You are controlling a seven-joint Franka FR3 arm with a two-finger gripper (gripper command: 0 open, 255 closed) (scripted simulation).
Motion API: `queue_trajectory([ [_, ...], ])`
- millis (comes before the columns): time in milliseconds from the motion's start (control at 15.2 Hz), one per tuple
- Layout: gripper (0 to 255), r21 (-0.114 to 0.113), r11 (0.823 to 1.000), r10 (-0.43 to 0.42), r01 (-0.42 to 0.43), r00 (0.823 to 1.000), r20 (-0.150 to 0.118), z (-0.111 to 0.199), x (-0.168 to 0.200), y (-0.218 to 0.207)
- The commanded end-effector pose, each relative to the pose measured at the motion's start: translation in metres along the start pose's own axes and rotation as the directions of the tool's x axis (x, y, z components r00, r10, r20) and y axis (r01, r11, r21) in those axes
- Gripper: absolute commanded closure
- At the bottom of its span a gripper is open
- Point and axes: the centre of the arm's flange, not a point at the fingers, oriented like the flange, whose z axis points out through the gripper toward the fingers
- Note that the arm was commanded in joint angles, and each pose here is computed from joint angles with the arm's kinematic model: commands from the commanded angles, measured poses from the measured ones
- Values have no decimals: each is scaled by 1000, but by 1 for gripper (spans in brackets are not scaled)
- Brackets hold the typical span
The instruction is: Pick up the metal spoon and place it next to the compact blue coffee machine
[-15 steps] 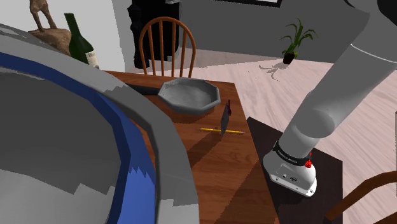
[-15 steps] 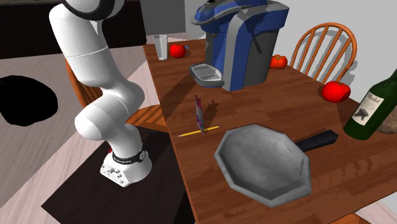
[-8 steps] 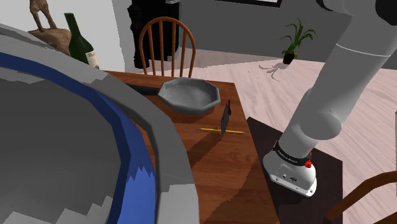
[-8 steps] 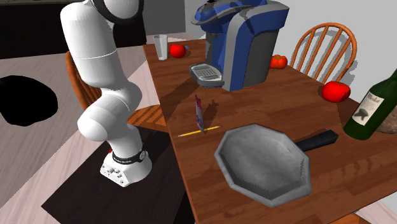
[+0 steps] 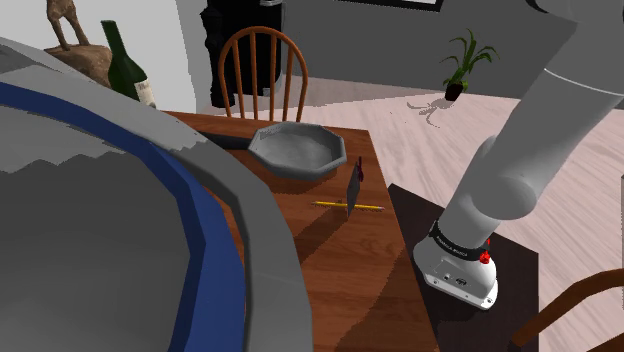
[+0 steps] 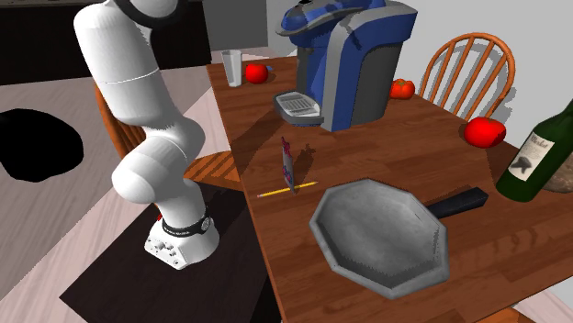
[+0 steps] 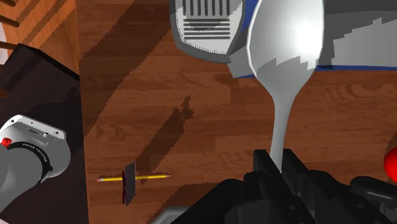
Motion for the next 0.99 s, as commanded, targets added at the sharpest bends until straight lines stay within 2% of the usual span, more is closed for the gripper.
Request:
queue_trajectory([
  [0,255,1,1000,1,-1,1000,1,11,3,1],
  [924,255,1,1000,1,-1,1000,1,83,13,11],
])
